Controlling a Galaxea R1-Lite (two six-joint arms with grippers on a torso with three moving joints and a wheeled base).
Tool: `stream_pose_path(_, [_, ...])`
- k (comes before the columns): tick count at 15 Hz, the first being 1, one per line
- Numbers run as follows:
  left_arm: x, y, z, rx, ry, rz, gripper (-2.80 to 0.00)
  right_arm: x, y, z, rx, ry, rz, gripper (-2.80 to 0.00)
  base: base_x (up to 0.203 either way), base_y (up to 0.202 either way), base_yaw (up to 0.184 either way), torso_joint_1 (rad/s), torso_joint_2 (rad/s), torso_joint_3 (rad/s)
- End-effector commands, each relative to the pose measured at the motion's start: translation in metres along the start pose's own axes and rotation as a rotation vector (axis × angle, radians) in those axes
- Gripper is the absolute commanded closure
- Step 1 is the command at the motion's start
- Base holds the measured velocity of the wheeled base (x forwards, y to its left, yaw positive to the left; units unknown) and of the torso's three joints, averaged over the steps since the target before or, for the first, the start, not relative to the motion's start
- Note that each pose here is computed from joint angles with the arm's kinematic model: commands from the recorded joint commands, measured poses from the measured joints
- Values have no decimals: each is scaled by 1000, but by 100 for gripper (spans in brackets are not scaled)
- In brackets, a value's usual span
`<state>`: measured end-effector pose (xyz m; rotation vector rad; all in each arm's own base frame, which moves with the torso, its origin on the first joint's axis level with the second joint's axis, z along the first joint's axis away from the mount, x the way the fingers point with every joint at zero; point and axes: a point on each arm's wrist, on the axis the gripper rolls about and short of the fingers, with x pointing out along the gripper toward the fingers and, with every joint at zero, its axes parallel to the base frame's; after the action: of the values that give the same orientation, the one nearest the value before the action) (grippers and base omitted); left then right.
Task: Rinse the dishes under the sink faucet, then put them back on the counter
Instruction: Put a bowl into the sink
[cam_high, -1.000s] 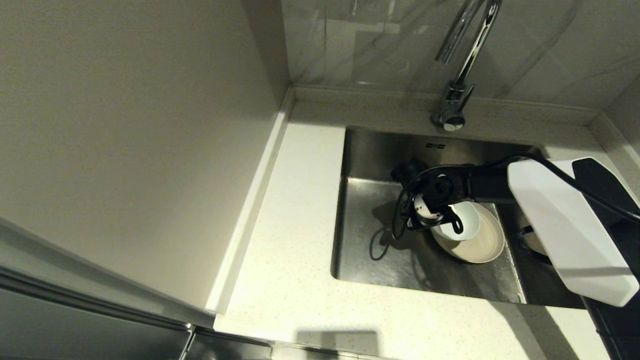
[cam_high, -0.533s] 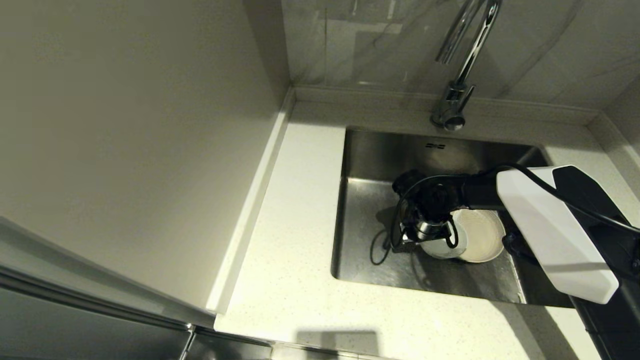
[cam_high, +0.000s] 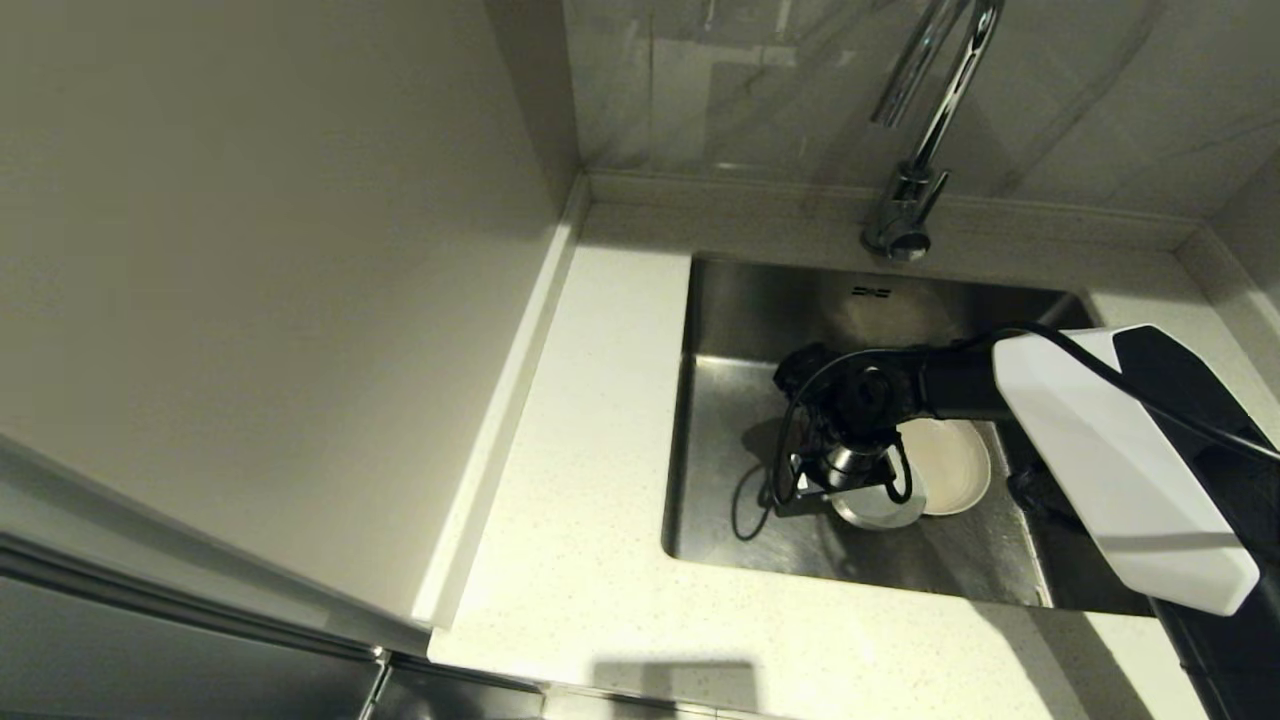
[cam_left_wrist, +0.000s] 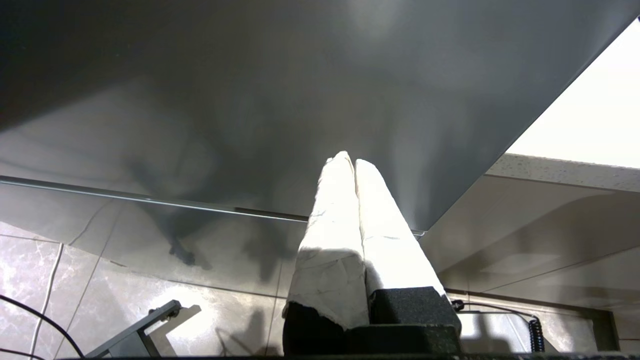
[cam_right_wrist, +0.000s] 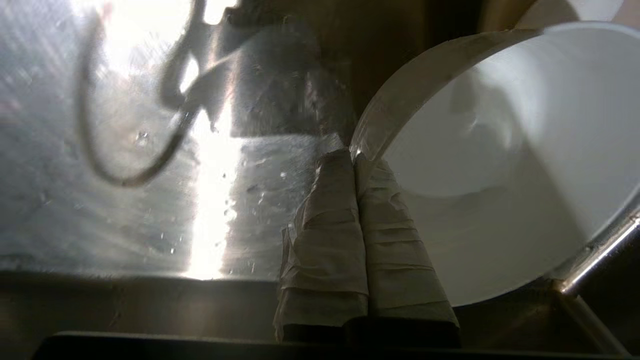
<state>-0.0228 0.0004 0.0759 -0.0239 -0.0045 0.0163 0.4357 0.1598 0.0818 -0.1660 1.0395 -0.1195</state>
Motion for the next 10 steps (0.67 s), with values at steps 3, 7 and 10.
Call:
stream_pose_path(3, [0,0,0,-1,-3,0,0,-32,0,-2,-13,-28,16,0,0,0,0,0,0,0])
stream_pose_path(7, [0,0,0,-1,-3,0,0,-42,17,-16,-36,-12,34,0,0,0,0,0,0,0])
stream_pose_path(10, [0,0,0,-1,-3,0,0,-33,27,-22,-50,10,34,0,0,0,0,0,0,0])
